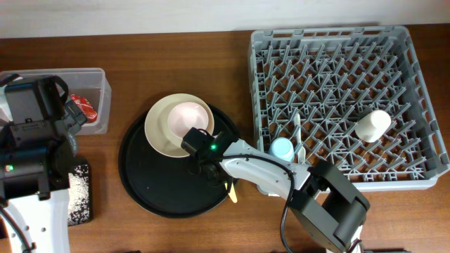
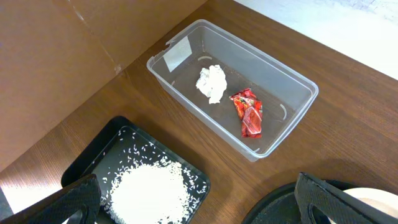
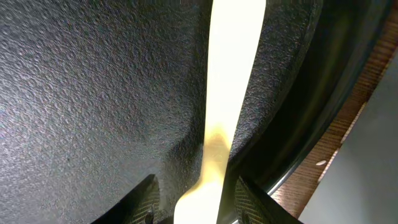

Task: Sort waste into correct bins and load items into the dishwasher rack
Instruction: 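Lift the yellow knife off the black tray with the right gripper, then carry the yellow knife into the rack and release it upright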

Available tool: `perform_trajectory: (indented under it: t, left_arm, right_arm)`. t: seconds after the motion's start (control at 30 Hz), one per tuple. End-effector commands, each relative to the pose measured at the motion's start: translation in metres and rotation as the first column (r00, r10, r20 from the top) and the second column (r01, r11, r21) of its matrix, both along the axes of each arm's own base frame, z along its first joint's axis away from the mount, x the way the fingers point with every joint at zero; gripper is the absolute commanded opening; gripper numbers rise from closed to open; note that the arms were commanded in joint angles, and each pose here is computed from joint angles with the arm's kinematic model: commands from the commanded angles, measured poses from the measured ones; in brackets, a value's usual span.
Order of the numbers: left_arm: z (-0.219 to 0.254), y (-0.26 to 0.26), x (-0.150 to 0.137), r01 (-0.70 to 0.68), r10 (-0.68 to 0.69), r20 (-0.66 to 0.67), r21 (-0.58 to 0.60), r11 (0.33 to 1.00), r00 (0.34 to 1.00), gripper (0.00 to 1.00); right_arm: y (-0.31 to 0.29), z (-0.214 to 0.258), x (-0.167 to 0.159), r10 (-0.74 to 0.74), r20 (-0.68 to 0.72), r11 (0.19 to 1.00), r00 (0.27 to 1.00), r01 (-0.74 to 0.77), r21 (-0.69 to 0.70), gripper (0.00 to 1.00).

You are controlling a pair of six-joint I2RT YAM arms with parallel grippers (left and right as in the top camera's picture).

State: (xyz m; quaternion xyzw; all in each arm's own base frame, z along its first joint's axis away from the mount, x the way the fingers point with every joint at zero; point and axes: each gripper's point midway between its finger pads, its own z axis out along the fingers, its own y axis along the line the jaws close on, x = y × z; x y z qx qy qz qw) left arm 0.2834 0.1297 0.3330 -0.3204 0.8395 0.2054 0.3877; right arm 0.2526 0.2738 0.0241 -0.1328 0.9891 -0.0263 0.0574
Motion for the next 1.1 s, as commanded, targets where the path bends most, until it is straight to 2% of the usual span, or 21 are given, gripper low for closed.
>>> perform_trajectory:
  t: [0.0, 0.2, 0.27, 0.5, 0.67, 0.93, 1.07]
  left_arm:
    - [0.006, 0.003, -0.003, -0.022, 0.022, 0.023, 0.005, 1.000, 1.000, 0.99]
    - [0.006, 0.003, -0.003, -0.022, 0.022, 0.023, 0.005, 1.000, 1.000, 0.99]
    - [0.006, 0.003, -0.003, -0.022, 0.022, 0.023, 0.005, 1.000, 1.000, 0.99]
    - [0.006, 0.003, -0.003, -0.022, 0.022, 0.023, 0.005, 1.000, 1.000, 0.99]
    - [0.006, 0.003, -0.003, -0.022, 0.022, 0.023, 0.005, 1.000, 1.000, 0.99]
    - [0.006, 0.003, -0.003, -0.022, 0.022, 0.023, 0.005, 1.000, 1.000, 0.99]
    - [0.006, 0.003, -0.003, -0.022, 0.022, 0.023, 0.005, 1.000, 1.000, 0.99]
  right_arm:
    - [-0.007, -0.008, 0.002, -0.032, 0.012, 0.999, 0.999, 0.033, -0.027, 0.43]
    - [-0.015, -0.009, 0.017, -0.060, 0.061, 0.998, 0.996, 0.062, -0.031, 0.43]
    - [-0.019, -0.010, 0.020, -0.073, 0.059, 0.997, 0.996, 0.075, -0.033, 0.39]
    - [-0.017, -0.016, 0.019, -0.074, 0.053, 0.997, 0.996, 0.075, -0.014, 0.40]
    - [-0.016, -0.017, 0.018, -0.074, 0.051, 0.997, 0.996, 0.074, -0.010, 0.34]
    - [-0.012, -0.024, 0.015, -0.072, 0.034, 0.997, 0.997, 0.072, 0.022, 0.33]
    - [-0.012, -0.025, 0.014, -0.072, 0.034, 0.997, 0.997, 0.072, 0.021, 0.25]
